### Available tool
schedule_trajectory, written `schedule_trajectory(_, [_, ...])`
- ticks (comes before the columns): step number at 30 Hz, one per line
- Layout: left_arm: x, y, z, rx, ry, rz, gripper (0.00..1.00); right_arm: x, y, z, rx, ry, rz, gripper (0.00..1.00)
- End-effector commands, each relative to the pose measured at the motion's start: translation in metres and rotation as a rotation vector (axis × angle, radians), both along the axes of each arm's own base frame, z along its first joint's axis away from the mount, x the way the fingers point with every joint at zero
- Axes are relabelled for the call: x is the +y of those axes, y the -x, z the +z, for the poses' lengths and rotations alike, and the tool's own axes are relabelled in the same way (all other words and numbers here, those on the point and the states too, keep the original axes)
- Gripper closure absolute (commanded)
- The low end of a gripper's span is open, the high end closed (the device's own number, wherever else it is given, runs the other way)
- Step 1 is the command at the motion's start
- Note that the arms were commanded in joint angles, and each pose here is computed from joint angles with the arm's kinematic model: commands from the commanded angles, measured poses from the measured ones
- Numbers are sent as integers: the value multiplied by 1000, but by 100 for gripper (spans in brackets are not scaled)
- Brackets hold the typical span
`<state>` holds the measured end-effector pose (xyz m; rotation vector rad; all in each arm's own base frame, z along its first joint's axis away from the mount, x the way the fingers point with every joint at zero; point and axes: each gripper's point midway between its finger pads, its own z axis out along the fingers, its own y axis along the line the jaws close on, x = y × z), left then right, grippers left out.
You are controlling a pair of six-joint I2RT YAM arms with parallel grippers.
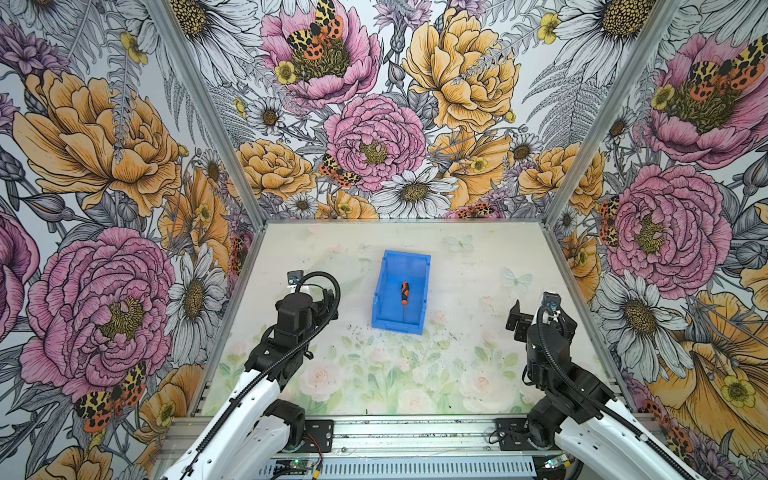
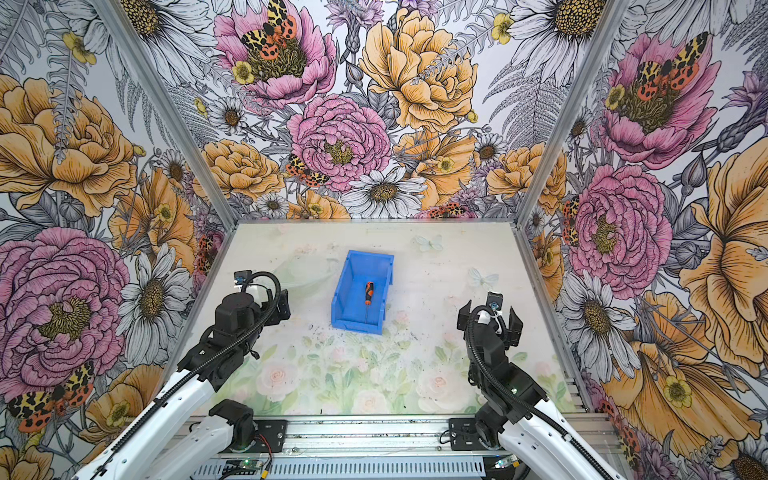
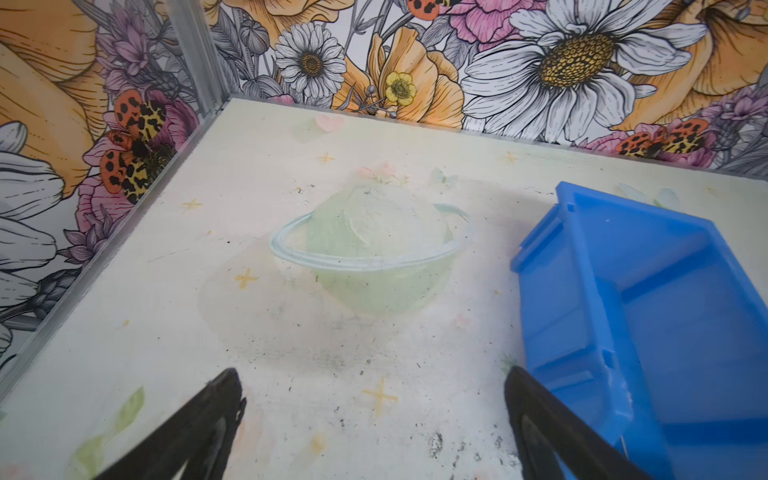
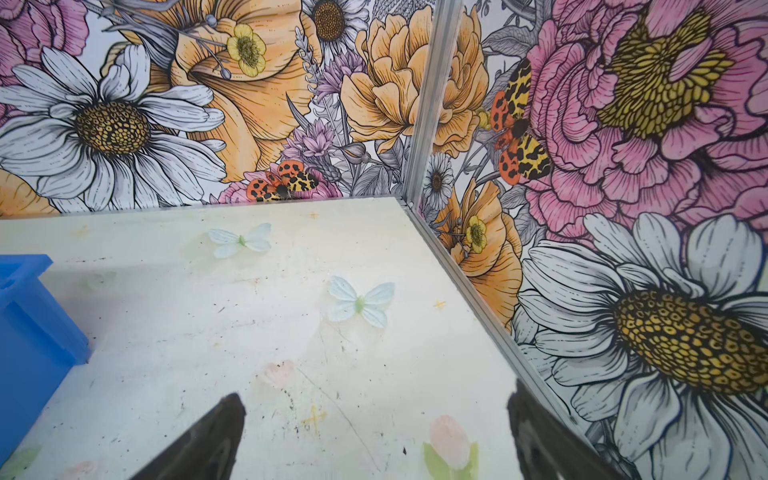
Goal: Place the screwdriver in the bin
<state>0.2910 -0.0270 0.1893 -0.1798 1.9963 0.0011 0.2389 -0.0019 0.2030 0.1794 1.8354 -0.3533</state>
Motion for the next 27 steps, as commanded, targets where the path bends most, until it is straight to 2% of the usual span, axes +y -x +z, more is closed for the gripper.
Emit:
schedule_trajectory(1, [17,-5,12,-86,-77,20,1,1,-4,-6,23,36,23,0])
schedule_trajectory(5, [36,-4,-9,-81,-123,69,1,-7,-4,-17,22,30,-8,1])
schedule_trajectory(11, [53,-11,-35,-70,-117,112,1,-15,-11,-37,11,1,-17,0])
schedule_trajectory(15, [63,-21,-58,18,-101,160,1,-19,-17,-47,14,-20,-34,1])
schedule_trajectory(19, [60,-38,-49,-70,-87,147,1,-24,-26,-54,-2,-39,-60,1])
schedule_trajectory(27, [55,-74,-44,-126,-113,113,1,-30,-57,-59,-5,-48,-76,1])
